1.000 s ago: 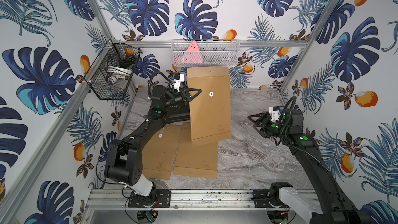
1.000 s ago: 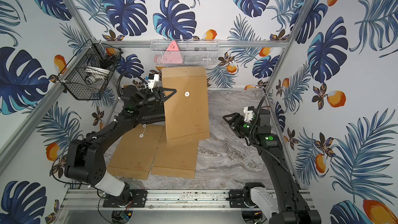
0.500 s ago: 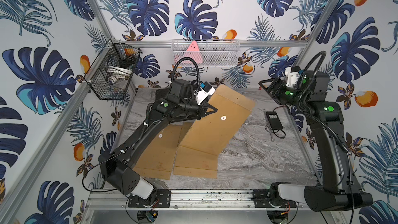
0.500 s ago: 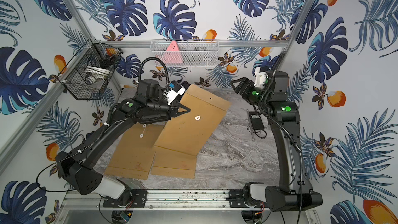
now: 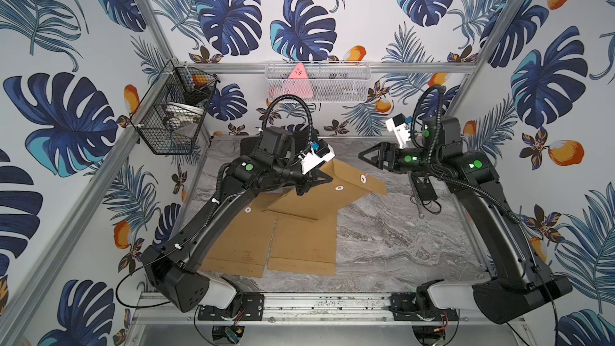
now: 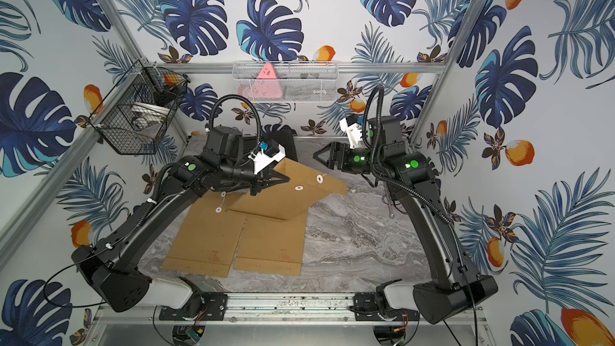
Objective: Close the mouth of the file bag
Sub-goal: Close the file bag.
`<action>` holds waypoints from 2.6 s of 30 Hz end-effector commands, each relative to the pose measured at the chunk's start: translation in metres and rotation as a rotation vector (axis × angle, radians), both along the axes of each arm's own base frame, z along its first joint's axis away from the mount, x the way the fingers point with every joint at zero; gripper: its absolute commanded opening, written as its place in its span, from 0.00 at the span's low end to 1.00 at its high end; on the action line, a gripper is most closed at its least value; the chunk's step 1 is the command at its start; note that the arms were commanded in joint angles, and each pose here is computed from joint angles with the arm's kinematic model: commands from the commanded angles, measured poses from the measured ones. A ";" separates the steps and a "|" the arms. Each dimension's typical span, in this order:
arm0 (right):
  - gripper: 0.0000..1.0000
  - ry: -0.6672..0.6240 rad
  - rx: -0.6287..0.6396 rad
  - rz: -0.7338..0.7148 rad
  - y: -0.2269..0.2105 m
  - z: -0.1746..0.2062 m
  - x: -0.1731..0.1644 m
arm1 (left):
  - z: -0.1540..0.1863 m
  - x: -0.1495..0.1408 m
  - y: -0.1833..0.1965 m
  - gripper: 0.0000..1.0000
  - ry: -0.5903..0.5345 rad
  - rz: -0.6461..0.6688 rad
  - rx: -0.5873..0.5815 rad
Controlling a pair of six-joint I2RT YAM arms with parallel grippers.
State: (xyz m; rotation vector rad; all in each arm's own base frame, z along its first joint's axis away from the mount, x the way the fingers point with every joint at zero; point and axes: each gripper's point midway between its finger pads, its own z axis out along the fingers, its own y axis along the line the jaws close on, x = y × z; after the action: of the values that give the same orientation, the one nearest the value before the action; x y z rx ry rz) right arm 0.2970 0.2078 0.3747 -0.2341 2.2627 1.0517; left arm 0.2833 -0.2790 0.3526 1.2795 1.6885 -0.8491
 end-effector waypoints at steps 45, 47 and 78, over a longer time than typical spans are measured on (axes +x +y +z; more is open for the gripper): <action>0.55 -0.452 0.162 -0.204 -0.024 -0.096 0.035 | 0.109 0.008 0.009 0.00 -0.090 0.092 -0.189; 0.50 -0.458 0.173 -0.166 -0.015 -0.096 0.033 | 0.110 0.007 0.007 0.00 -0.087 0.085 -0.189; 0.39 -0.468 0.086 -0.107 -0.009 -0.120 0.005 | 0.107 0.006 0.001 0.00 -0.085 0.080 -0.161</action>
State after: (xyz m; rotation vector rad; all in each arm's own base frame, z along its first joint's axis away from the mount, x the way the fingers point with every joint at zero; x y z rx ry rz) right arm 0.3002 0.1924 0.2515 -0.2391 1.8072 0.9342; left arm 0.2921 -0.2772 0.4532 1.1046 1.5892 -0.8543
